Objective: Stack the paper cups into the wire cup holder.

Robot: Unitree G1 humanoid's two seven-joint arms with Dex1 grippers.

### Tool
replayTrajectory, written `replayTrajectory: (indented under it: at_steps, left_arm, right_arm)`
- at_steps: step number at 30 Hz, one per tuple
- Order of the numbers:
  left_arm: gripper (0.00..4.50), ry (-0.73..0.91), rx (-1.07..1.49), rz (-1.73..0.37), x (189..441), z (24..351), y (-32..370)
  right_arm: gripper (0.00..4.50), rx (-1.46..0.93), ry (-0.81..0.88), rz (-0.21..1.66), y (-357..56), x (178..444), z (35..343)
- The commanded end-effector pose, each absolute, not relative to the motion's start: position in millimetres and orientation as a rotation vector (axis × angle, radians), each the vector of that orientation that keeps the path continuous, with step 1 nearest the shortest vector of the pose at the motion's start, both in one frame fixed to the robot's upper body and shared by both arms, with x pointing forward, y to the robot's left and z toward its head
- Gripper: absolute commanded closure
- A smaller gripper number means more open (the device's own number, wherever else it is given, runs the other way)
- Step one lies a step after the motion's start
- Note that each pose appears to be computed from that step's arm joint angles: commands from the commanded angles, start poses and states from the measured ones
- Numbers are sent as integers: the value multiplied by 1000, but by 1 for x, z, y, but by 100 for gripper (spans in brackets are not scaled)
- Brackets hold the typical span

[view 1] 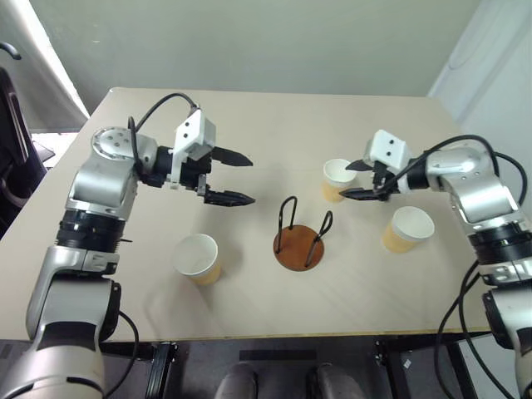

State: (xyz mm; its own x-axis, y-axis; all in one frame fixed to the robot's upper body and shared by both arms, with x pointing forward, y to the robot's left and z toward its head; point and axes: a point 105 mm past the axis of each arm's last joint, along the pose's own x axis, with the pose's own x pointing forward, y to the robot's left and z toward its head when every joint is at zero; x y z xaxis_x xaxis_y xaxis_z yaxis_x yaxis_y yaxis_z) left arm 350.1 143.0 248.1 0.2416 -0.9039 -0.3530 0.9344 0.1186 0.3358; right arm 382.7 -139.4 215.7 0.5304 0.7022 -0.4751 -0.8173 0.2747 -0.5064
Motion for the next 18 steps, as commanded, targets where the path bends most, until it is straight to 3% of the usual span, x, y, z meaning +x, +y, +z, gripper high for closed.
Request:
replayTrajectory:
  at_steps: [1, 15, 18]
  left_arm:
    - [3, 9, 575, -1325, 347, 261, 146]
    - [3, -10, 593, -1283, 350, 261, 151]
    - [0, -9, 594, -1286, 349, 261, 151]
  right_arm:
    - [141, -836, 129, 1026, -134, 389, 225]
    - [141, -971, 181, 1016, -128, 415, 207]
    - [202, -1006, 192, 1006, -131, 419, 204]
